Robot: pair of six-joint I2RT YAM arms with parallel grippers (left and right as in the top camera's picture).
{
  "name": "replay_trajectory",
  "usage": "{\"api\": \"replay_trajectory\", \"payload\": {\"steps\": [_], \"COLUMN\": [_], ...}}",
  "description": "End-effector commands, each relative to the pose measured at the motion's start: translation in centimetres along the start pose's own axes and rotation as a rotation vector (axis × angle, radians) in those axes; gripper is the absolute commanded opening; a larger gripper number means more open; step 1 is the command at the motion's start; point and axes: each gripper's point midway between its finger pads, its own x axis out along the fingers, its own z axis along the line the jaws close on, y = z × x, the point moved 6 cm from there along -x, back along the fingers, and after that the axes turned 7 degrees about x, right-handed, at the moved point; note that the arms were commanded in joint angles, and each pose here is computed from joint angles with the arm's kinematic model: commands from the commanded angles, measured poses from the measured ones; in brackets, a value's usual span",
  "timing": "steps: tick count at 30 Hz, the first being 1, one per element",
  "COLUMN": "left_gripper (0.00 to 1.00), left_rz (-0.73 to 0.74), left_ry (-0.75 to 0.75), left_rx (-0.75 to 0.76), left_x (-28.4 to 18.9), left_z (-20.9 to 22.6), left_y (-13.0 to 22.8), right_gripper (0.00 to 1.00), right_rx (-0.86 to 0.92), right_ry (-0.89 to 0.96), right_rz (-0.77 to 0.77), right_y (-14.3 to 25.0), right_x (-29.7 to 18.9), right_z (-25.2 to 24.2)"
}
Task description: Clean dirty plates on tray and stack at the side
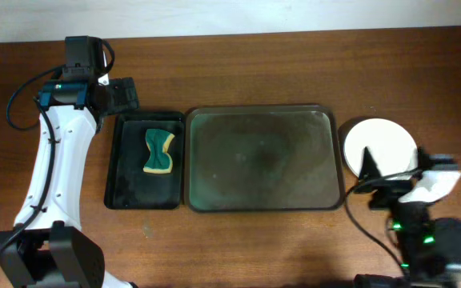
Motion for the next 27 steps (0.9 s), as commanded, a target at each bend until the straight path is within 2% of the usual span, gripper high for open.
{"api": "replay_trajectory", "payload": {"steps": [1,6,13,17,27], "left_gripper": [0.99,0.99,0.99,1.00,0.99], "left_rz": [-0.026,-0.026,-0.026,-0.026,-0.026], "left_ry": [-0.010,-0.010,-0.010,-0.010,-0.010], "left_rx": [0.010,0.010,0.010,0.010,0.010], "left_x": [-0.7,-0.7,-0.7,-0.7,-0.7], "left_z": [0.2,0.2,0.2,0.2,0.2], "left_y": [-0.5,-0.5,-0.5,-0.5,-0.5], "right_gripper": [0.98,0.98,0.98,0.98,0.98], "right_rx": [-0.011,-0.011,-0.009,-0.009,-0.009], "right_ry": [-0.060,-0.043,-0.035,-0.027,-0.027], "right_rz": [-0.060,-0.115,-0.059,0.014,0.012], "right_y": [4.5,8.4,12.4,13.8,13.7], "right_x": [0.5,0.8,1.3,1.3,1.3], "right_z": [-0.2,-1.1,-1.9,-2.0,-2.0]}}
